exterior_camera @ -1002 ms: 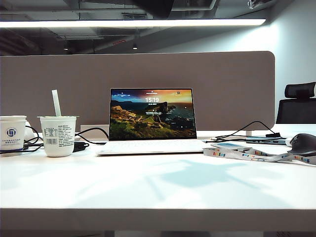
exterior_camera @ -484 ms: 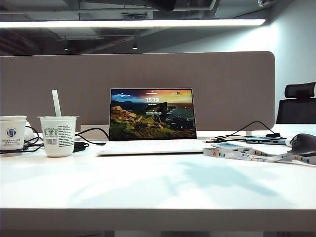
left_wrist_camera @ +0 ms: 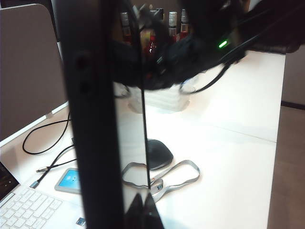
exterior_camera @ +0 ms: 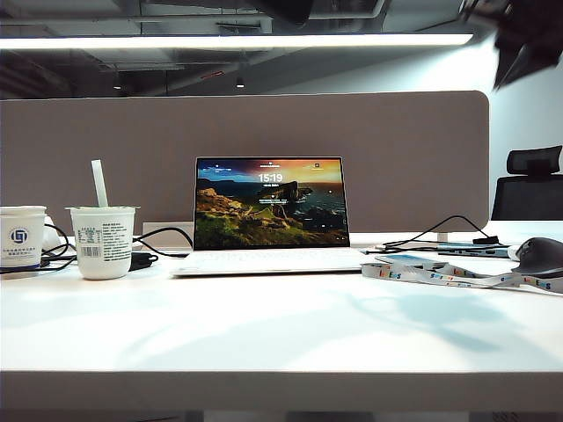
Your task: Pick up the black phone, pick up the charger plug, insert the charger plug into the phone's charging port, and finally place the connected phone back on the desk.
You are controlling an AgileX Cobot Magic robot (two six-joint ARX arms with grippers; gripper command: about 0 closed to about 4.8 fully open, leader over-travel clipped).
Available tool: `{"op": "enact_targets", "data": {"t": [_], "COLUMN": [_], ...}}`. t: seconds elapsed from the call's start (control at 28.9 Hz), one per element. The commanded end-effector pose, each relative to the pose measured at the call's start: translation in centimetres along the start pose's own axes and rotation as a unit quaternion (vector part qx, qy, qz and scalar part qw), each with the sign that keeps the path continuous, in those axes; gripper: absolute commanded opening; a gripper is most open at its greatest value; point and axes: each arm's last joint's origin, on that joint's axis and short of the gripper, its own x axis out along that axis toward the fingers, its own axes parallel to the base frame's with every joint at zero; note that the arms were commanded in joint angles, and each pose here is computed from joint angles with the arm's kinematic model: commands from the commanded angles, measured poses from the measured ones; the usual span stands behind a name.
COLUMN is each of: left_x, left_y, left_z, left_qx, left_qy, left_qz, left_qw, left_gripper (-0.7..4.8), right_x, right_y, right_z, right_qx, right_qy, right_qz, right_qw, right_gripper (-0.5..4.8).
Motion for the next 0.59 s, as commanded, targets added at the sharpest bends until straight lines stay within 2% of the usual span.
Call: {"op": "enact_targets", "data": {"t": [0.03,0.07,0.14,0.28,0.45,0.59], "left_x": [-0.3,-0.3,-0.3,-0.3,-0.3,-0.3], "left_y": [-0.1,-0.1,-0.2,-0.2,-0.2,-0.2], "left_z": [0.8,0.8,0.8,0.8,0.8,0.8], "left_qx": [0.011,0.010,0.010,0.010,0.003,-0.002], "left_qy": [-0.023,-0.022,-0.022,-0.022,-0.020,-0.020], "left_qz": [-0.002,-0.002,-0.002,-0.002,-0.003,-0.003], "left_qw": [1.000,1.000,1.000,1.000,1.000,1.000], "left_gripper": [-0.07,-0.07,-0.07,-0.07,-0.06,-0.07], "right_x": [1.9,2.6,4.0,6.6,9.3,11.1], "right_y": [-0.2,-0.4,-0.9,-2.1,-2.7,-3.1], "right_z": [-0.4,-0.8,-1.5,-2.3,-3.0,-3.6], "right_qx": [0.015,0.042,0.092,0.142,0.198,0.238], "right_qy": [0.001,0.008,0.019,0.018,-0.020,-0.015], "right_qz": [0.002,-0.002,-0.009,-0.021,-0.023,-0.028], "right_qw": [1.000,0.999,0.996,0.990,0.980,0.971], "right_gripper": [1.28,2.03,2.68,2.66,2.66,2.66]}}
